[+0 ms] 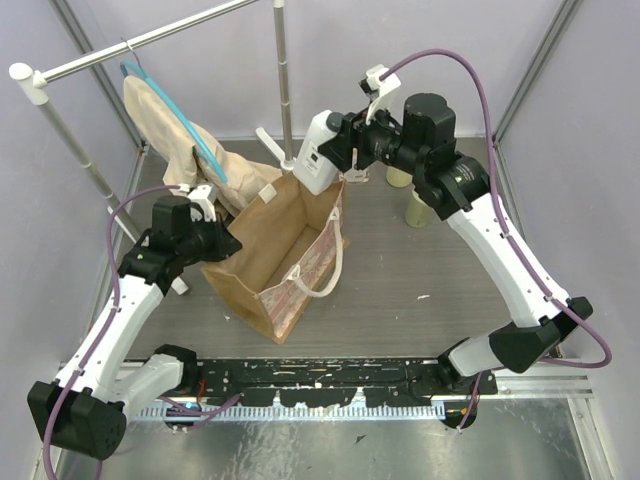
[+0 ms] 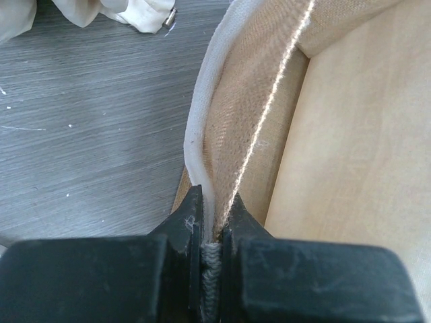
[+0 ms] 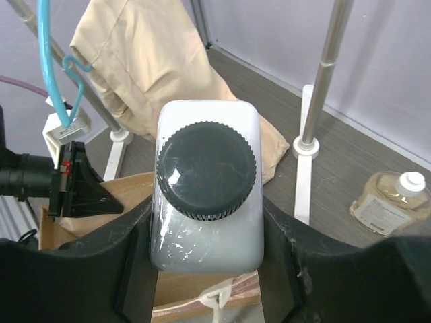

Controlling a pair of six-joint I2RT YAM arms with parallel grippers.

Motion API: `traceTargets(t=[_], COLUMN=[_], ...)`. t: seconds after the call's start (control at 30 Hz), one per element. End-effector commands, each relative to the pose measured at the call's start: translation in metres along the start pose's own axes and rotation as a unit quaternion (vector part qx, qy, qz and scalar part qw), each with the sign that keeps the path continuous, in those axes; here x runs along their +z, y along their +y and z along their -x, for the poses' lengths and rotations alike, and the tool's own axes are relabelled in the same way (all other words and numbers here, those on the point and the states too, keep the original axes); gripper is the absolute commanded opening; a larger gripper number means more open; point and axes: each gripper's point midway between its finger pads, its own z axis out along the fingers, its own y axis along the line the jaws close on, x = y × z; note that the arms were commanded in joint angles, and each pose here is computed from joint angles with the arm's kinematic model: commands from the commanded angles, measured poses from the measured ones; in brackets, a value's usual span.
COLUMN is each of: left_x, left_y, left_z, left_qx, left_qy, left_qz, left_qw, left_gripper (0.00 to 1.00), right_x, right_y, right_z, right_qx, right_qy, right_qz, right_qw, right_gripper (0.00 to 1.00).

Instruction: Place the personal care products into the canvas bag

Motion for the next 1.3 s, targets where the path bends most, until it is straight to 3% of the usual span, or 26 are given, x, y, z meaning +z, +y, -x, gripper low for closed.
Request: traceTargets(t=[0.0,0.3,0.67,1.27], left_x=[0.001,0.001,-0.008,-0.008], left_y=[-0.007,-0.007,-0.009,-0.008], left_z=[-0.009,-0.007,-0.006,-0.01], left_qx=[-0.003,-0.001,0.003,0.004], left_qy=[0.014,0.014,0.007,0.012], left_qz=[-0.021,-0.022,-0.023,-0.022], left_qw=[1.0,1.0,1.0,1.0], left_gripper=[0.0,0.0,0.0,0.0], right_x=[-0.015,0.027,0.071,0.105], right_y=[0.036,0.048,0.023,-0.013], right_z=[0.069,-0.002,-0.08,-0.14], right_qx=[-0.028,-0.024,-0.066,-0.123], right_qy=[-0.127,-0.066,-0.013,0.004], right_qz=[0.064,0.089,0.071,0.026], right_qw=[0.989,0.994,0.995,0.992], right_gripper=[0.01,0.01,0.0,0.0])
